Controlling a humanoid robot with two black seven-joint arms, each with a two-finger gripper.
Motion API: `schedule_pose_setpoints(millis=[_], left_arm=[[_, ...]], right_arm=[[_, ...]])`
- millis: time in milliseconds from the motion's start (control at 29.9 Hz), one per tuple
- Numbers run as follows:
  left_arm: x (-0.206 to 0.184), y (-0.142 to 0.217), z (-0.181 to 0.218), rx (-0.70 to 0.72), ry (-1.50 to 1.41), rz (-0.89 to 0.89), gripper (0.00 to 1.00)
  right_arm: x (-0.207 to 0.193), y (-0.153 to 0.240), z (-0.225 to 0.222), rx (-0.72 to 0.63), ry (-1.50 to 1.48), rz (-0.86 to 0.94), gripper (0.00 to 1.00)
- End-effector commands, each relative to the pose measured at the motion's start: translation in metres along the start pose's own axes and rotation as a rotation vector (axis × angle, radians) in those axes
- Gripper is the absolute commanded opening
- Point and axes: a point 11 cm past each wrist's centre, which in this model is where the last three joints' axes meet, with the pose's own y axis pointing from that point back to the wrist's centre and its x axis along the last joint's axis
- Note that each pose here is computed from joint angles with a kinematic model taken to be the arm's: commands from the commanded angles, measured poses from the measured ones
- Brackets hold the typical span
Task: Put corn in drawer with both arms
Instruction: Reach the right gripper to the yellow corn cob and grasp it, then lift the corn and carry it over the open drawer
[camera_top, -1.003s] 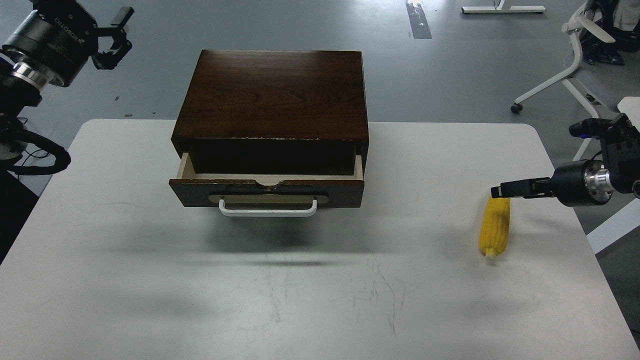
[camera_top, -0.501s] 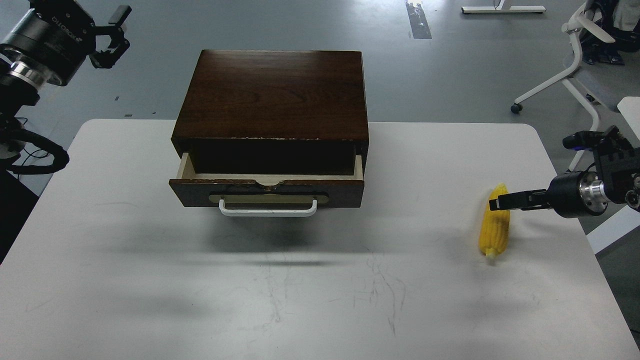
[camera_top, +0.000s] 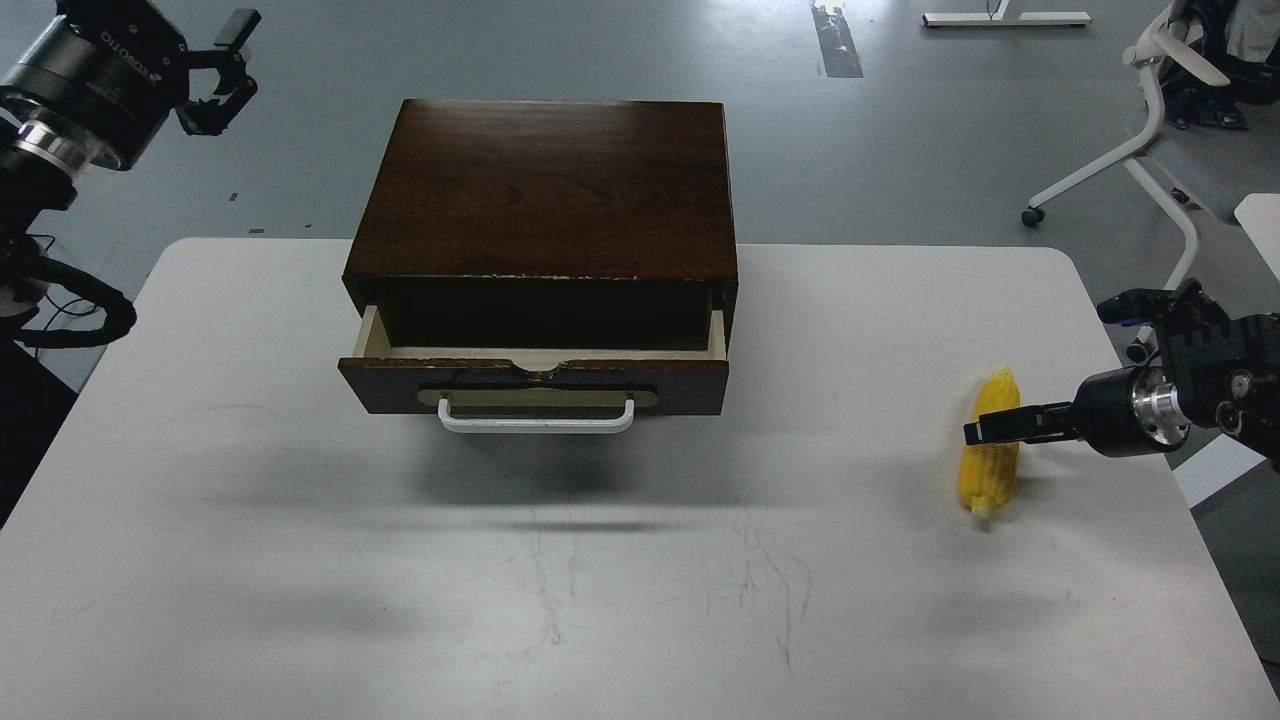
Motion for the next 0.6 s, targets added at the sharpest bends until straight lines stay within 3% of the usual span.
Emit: schedule_pose_setpoints(millis=[0, 100, 234, 334, 568], left_arm=[[0.0, 0.0, 0.0, 0.0, -0.001, 0.001, 0.99], [0.001, 0.001, 0.001, -0.001, -0.001, 0.002, 0.99], [0.002, 0.001, 0.002, -0.001, -0.003, 0.004, 0.99], [0.003, 0.002, 0.003, -0.002, -0.007, 0.007, 0.98], [0.004, 0.002, 0.005, -0.006, -0.007, 0.009, 0.99]], right_arm=[[-0.002, -0.006, -0.003, 0.007, 0.002, -0.008, 0.89], [-0.002, -0.008, -0.006, 0.011, 0.005, -0.011, 0.63], [-0.005, -0.008, -0.004, 0.004, 0.008, -0.022, 0.12], [-0.004, -0.007, -0.004, 0.006, 0.009, -0.021, 0.0], [0.037, 0.016, -0.033, 0.073, 0.041, 0.064, 0.0]])
